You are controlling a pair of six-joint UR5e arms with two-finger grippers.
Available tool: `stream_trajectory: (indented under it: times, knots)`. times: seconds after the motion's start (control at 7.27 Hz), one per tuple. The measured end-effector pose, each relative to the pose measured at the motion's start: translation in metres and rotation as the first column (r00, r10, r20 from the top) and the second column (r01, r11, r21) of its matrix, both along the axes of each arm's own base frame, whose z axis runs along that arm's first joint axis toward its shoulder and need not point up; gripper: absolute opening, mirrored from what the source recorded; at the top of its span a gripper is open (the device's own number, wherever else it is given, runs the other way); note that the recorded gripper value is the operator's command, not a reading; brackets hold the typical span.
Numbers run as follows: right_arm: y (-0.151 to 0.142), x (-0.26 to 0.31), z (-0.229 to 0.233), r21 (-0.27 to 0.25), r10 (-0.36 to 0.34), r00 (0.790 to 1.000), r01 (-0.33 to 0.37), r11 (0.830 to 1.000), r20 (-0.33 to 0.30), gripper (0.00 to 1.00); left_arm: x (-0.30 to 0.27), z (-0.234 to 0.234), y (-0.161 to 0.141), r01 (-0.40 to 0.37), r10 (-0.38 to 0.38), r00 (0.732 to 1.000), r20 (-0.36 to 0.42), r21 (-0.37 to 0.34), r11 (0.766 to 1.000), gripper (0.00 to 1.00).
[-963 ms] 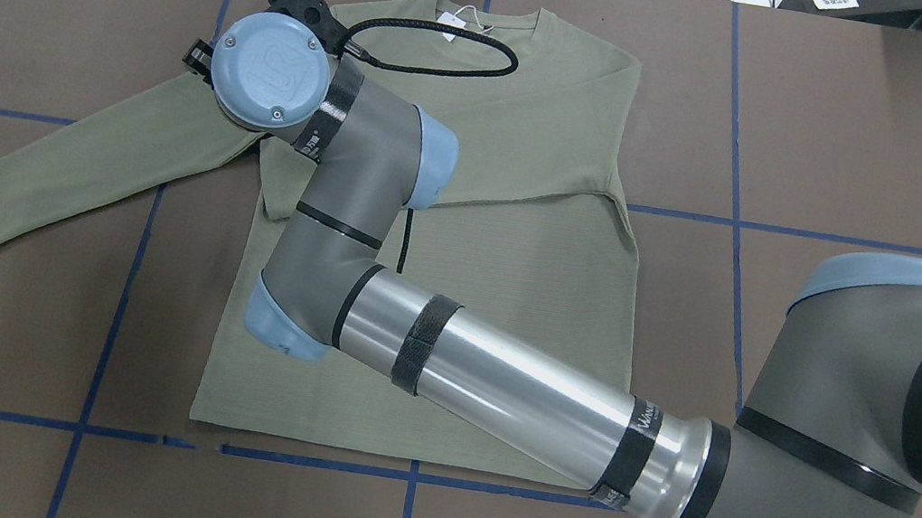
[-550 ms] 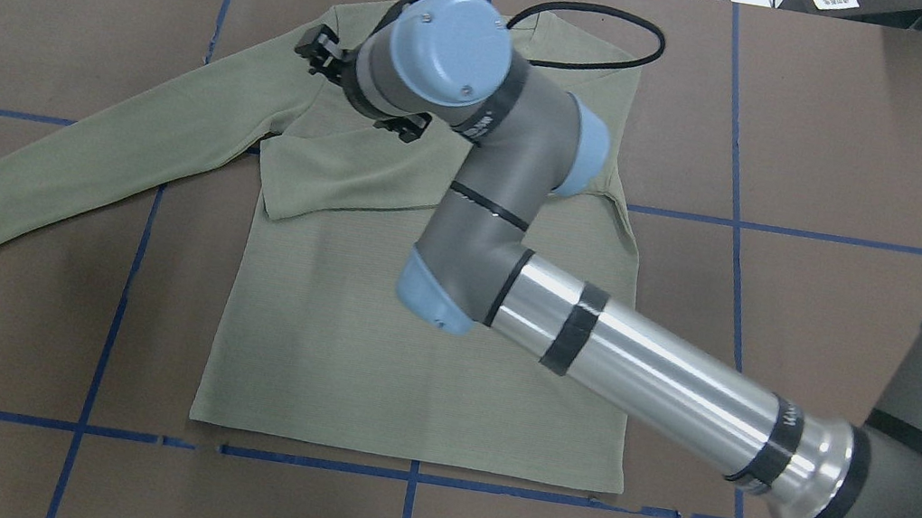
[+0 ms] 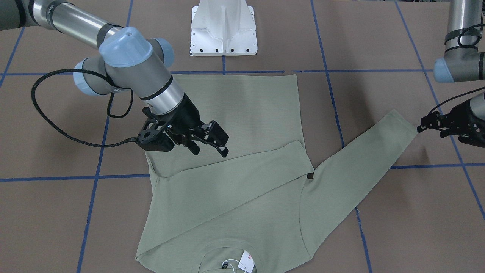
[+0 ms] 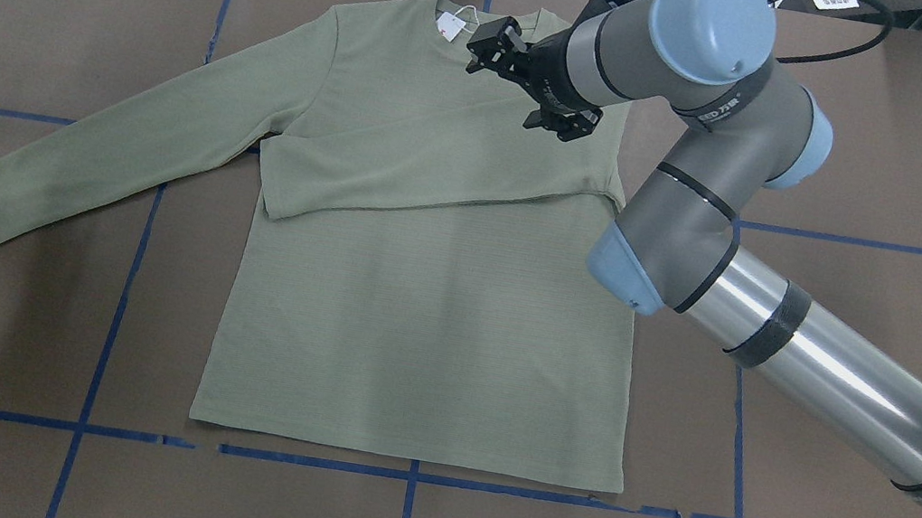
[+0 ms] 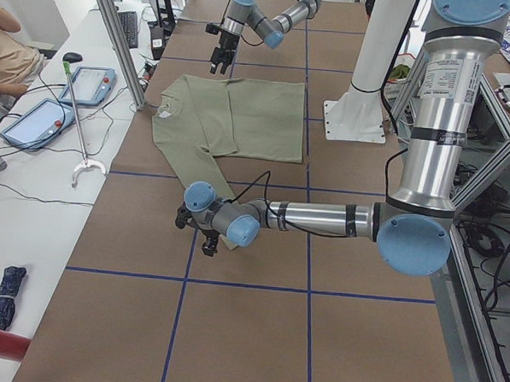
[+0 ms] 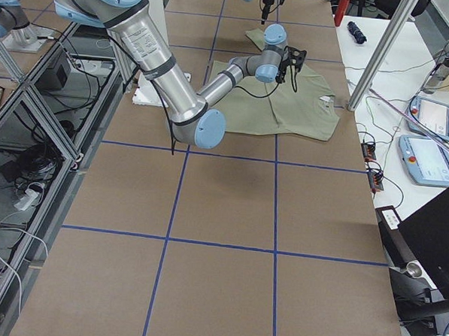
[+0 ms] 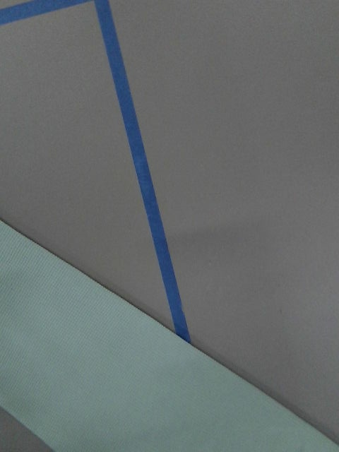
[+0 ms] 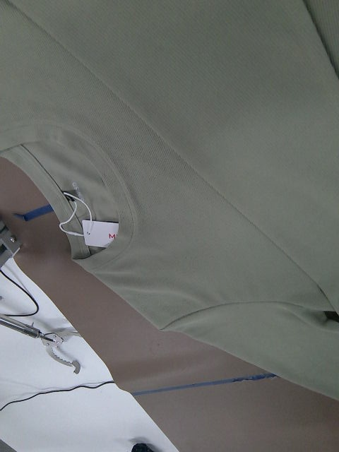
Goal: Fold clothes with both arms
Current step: 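Lift the sleeve with the right gripper and carry it across toward the collar, then release the sleeve by the collar with the right gripper while the left grasps the cuff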
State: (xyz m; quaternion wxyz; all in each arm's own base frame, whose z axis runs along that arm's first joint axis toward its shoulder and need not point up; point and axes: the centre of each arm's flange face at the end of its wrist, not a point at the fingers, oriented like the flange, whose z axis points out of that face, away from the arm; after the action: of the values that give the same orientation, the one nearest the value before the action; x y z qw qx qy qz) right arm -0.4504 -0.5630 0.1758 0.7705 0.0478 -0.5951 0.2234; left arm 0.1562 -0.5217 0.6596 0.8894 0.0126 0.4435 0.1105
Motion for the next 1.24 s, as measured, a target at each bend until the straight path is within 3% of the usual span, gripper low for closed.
stream_trajectory:
  times: [0.41, 0.69, 1.1, 1.24]
  knots:
    - [0.004, 0.014, 0.017, 0.001, -0.007, 1.0, 0.007, 1.0, -0.007, 0.99, 0.022, 0.005, 0.01, -0.052, 0.052, 0.998, -0.023, -0.021, 0.998, 0.83]
    - [0.008, 0.018, 0.028, 0.001, -0.008, 1.0, 0.008, 1.0, -0.015, 0.99, 0.027, 0.012, 0.013, -0.064, 0.064, 0.998, -0.024, -0.023, 0.998, 0.73]
    - [0.01, 0.017, 0.03, 0.005, -0.006, 1.0, 0.006, 1.0, -0.018, 0.99, 0.028, 0.022, 0.016, -0.07, 0.069, 0.997, -0.02, -0.031, 0.997, 0.14]
    - [0.011, 0.017, 0.028, 0.008, -0.006, 1.0, 0.006, 1.0, -0.015, 0.99, 0.027, 0.023, 0.017, -0.07, 0.07, 0.997, -0.018, -0.031, 0.997, 0.0]
